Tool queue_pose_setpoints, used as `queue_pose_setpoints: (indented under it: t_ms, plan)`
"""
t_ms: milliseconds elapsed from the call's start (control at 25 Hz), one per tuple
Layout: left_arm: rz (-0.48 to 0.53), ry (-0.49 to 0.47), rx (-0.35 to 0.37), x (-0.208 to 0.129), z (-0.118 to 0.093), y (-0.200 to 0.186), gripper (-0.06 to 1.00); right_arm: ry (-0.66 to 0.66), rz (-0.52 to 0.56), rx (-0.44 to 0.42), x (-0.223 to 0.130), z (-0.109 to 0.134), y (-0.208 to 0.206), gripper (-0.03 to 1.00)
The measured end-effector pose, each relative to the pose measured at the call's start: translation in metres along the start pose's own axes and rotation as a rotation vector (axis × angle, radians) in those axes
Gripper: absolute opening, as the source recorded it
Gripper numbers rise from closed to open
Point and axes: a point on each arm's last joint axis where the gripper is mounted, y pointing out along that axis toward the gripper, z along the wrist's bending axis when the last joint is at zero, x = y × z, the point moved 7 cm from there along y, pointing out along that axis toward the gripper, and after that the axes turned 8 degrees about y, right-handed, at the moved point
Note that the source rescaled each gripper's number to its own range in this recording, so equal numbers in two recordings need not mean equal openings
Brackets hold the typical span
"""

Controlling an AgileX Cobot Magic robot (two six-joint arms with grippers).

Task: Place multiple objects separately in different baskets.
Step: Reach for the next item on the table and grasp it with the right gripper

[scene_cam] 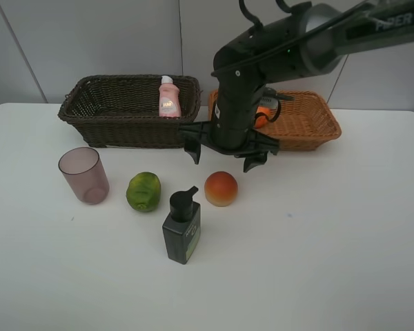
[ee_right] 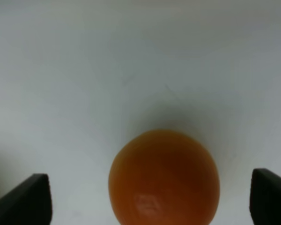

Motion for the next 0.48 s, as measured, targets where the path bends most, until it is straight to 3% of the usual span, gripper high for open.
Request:
queue_pose_setpoints:
  t_ms: [480]
  plan:
    - [0.0,0.0,0.0,0.0,0.0,0.0,0.95,-0.025,-0.013,-0.033,0.0023,-0.0026,0.007,0.86]
